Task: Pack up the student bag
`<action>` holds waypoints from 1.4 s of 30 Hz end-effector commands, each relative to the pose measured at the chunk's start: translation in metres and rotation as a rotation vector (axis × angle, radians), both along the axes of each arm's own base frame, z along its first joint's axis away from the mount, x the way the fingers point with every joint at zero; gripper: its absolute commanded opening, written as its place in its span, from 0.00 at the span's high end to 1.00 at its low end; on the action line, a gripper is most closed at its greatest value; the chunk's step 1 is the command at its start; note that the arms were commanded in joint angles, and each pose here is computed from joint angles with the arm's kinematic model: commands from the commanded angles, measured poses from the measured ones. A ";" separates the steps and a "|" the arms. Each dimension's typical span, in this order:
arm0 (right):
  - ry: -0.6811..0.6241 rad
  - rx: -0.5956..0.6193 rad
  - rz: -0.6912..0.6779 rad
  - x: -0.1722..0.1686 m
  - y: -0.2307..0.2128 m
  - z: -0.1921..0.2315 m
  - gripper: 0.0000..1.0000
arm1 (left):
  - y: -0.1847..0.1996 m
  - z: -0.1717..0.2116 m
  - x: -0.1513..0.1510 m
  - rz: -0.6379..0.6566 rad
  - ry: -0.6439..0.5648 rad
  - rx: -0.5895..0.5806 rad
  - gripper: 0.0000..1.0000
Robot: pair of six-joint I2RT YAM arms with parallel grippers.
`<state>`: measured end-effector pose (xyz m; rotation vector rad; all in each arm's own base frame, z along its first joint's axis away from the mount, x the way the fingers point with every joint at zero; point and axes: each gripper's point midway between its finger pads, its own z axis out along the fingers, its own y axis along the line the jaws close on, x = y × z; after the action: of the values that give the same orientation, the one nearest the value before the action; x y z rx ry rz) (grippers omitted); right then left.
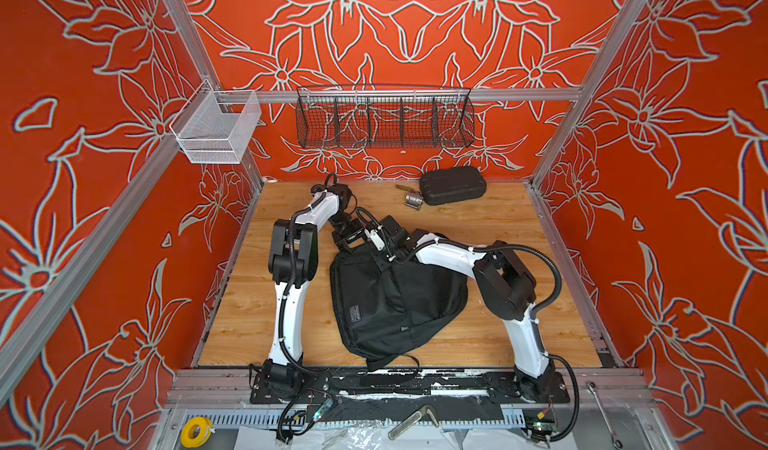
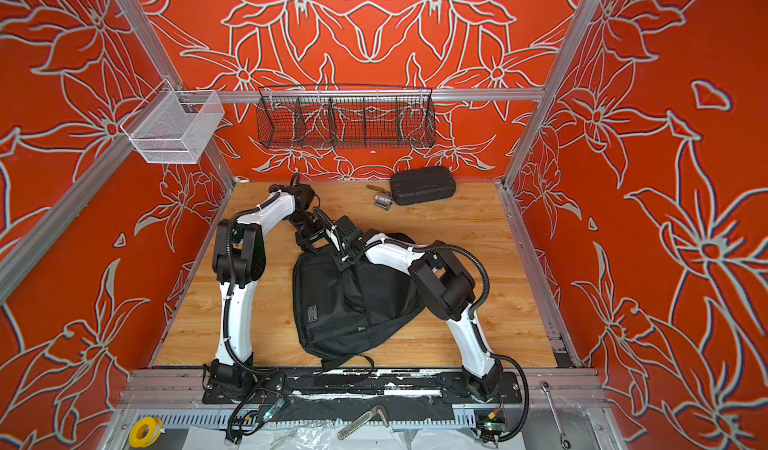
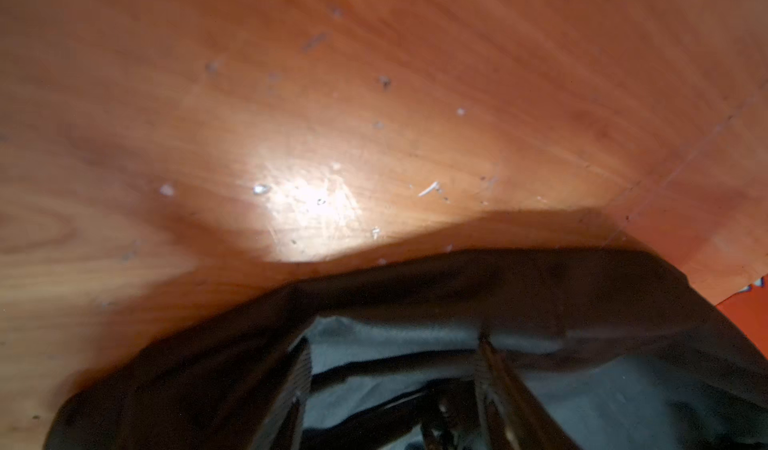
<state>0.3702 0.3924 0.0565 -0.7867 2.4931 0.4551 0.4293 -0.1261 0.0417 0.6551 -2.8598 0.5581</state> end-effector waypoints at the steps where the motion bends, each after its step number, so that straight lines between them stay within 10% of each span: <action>1: 0.039 -0.025 -0.005 -0.004 0.002 -0.015 0.67 | 0.012 -0.013 -0.006 0.009 0.031 0.041 0.36; 9: -0.041 0.076 0.081 -0.011 0.010 0.012 0.92 | 0.012 -0.013 -0.005 0.011 0.030 0.044 0.36; 24: -0.251 0.527 0.165 -0.023 0.031 0.093 0.98 | -0.002 0.026 0.004 -0.076 -0.084 -0.032 0.35; 42: -0.222 0.512 0.220 -0.026 0.017 0.092 1.00 | -0.018 0.031 0.016 -0.477 -0.277 0.085 0.29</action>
<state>0.3500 0.4077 0.1286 -0.8066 2.0285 0.9499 0.4459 -0.1483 0.0701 0.0318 -3.1076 0.5658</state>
